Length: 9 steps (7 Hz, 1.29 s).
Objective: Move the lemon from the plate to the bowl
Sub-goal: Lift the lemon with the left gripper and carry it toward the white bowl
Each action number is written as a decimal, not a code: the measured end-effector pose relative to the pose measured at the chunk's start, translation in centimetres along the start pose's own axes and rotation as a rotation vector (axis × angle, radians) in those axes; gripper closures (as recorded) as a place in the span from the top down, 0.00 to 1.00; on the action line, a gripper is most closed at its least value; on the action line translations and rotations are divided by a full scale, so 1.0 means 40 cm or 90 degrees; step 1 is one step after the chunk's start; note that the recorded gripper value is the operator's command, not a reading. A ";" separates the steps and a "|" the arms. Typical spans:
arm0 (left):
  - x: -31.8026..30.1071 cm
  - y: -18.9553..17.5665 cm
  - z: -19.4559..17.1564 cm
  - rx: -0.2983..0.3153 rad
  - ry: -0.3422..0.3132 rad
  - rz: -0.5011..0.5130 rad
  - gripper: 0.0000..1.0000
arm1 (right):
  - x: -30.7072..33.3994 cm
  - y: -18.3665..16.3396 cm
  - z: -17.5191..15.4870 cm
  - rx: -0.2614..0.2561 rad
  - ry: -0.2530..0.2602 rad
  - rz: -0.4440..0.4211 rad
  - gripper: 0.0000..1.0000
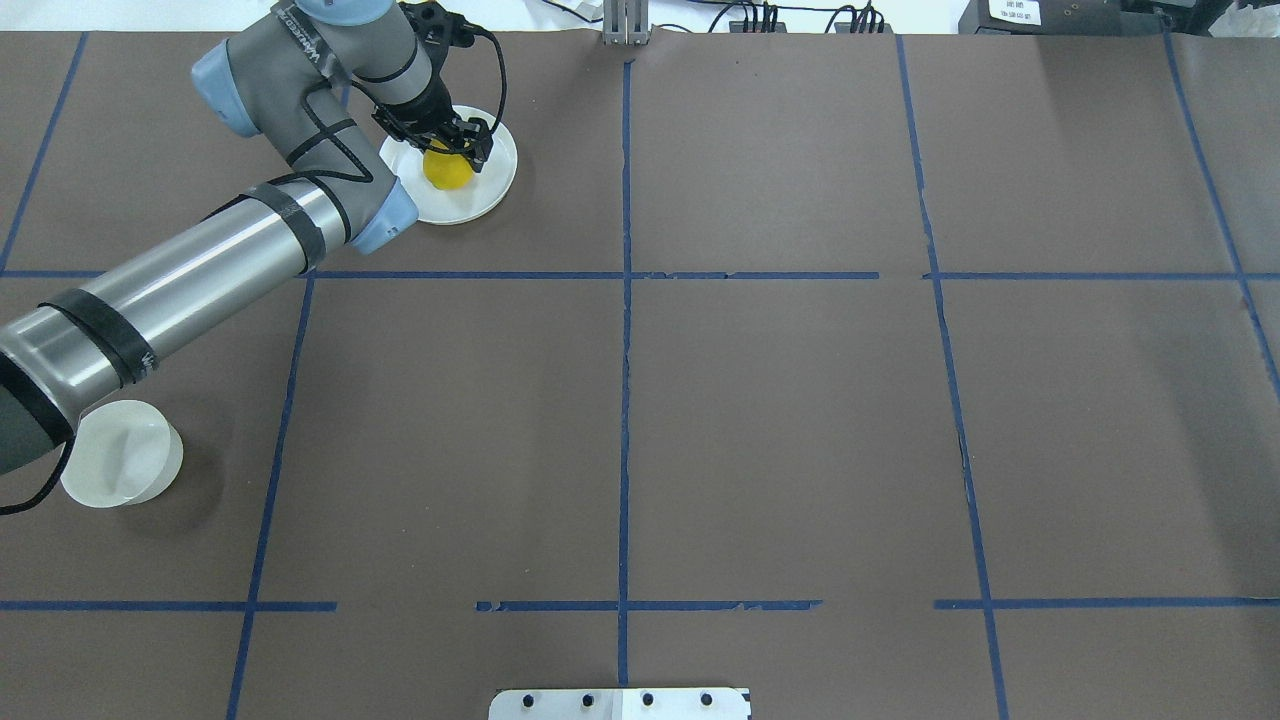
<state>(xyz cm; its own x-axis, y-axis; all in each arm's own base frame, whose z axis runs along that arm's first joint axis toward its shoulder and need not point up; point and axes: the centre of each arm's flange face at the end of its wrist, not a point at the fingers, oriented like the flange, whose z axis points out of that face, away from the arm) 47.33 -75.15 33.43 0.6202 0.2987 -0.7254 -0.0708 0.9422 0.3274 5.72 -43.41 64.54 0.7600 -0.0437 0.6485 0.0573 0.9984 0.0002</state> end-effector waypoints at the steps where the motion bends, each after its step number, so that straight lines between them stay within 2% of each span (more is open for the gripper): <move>1: -0.011 -0.025 -0.052 0.008 0.007 -0.013 0.00 | 0.000 0.000 0.000 0.000 0.000 0.000 1.00; 2: -0.036 -0.041 -0.119 0.007 0.015 -0.030 0.00 | 0.000 0.000 0.000 0.000 0.000 0.000 1.00; 3: -0.068 -0.015 -0.177 0.006 0.021 -0.040 0.00 | 0.000 0.000 0.001 0.000 0.000 0.000 1.00; 6: -0.164 0.250 -0.336 0.004 0.016 -0.049 0.00 | 0.000 0.000 0.001 0.000 0.000 0.000 1.00; 9: -0.334 0.561 -0.381 0.007 -0.007 -0.062 0.00 | 0.000 -0.001 0.000 0.000 0.000 0.000 1.00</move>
<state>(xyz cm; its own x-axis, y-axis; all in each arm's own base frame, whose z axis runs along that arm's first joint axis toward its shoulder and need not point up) 25.55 -55.69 41.23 0.6318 0.2048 -0.7476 -0.0014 0.9648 0.2631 5.72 -43.46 64.53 0.7601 -0.0440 0.6483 0.0573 0.9984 0.0006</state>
